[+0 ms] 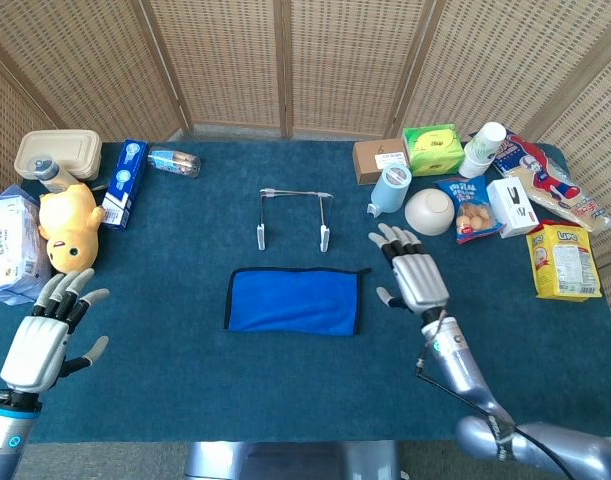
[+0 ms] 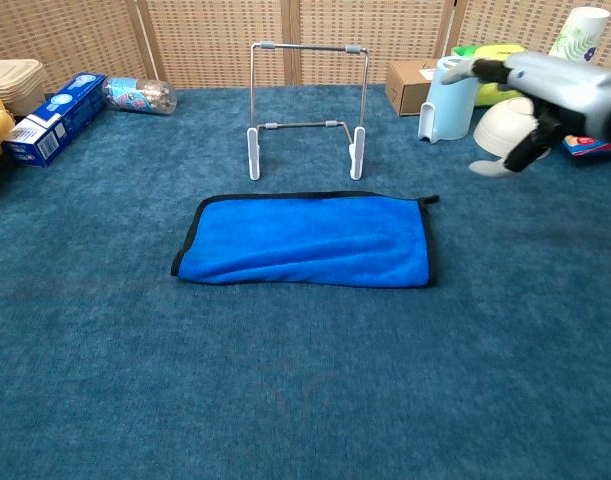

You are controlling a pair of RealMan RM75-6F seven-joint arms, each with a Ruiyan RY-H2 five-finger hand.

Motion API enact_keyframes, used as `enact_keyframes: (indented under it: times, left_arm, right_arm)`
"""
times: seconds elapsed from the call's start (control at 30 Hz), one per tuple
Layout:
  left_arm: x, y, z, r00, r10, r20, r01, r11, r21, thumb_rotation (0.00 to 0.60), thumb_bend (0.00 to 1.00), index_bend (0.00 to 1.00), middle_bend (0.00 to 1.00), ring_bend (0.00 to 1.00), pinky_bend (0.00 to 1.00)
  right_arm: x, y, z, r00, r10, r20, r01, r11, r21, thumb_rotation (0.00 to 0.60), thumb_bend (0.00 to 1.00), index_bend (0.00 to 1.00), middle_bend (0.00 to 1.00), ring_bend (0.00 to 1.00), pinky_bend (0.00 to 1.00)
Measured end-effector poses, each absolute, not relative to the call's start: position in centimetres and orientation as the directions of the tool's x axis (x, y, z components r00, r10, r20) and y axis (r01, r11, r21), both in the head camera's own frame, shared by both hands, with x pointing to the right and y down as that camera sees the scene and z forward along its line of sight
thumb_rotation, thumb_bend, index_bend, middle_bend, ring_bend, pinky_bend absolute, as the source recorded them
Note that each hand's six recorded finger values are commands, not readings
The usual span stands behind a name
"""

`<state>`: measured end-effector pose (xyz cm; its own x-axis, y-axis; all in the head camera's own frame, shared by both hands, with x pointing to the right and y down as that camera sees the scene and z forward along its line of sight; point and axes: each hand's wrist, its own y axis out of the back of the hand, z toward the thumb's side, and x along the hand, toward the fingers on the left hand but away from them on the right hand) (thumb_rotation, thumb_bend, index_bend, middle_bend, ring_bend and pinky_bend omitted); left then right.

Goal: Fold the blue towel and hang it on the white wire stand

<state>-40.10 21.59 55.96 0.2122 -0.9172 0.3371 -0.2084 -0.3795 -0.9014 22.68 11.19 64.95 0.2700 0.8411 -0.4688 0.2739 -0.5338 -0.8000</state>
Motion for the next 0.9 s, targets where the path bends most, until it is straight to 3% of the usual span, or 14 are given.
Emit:
enact_keyframes:
  times: [0.3, 0.9]
  left_arm:
    - [-41.2, 21.9, 56.4, 0.213, -0.907, 0.363, -0.118, -0.393, -0.912, 0.6, 0.41, 0.24, 0.11, 0.0, 0.0]
    - [-43.5, 24.6, 56.5, 0.099, -0.908, 0.406, -0.025, -0.41, -0.912, 0.6, 0.41, 0.26, 0.16, 0.0, 0.0]
  right_arm:
    - [26.6, 13.2, 62.1, 0.225, 0.858, -0.461, 0.275, -0.51, -0.815, 0.6, 0.27, 0.09, 0.03, 0.0, 0.0]
    - [34.3, 18.7, 59.3, 0.047, 0.905, -0.422, 0.143, -0.424, -0.894, 0.6, 0.28, 0.1, 0.05, 0.0, 0.0]
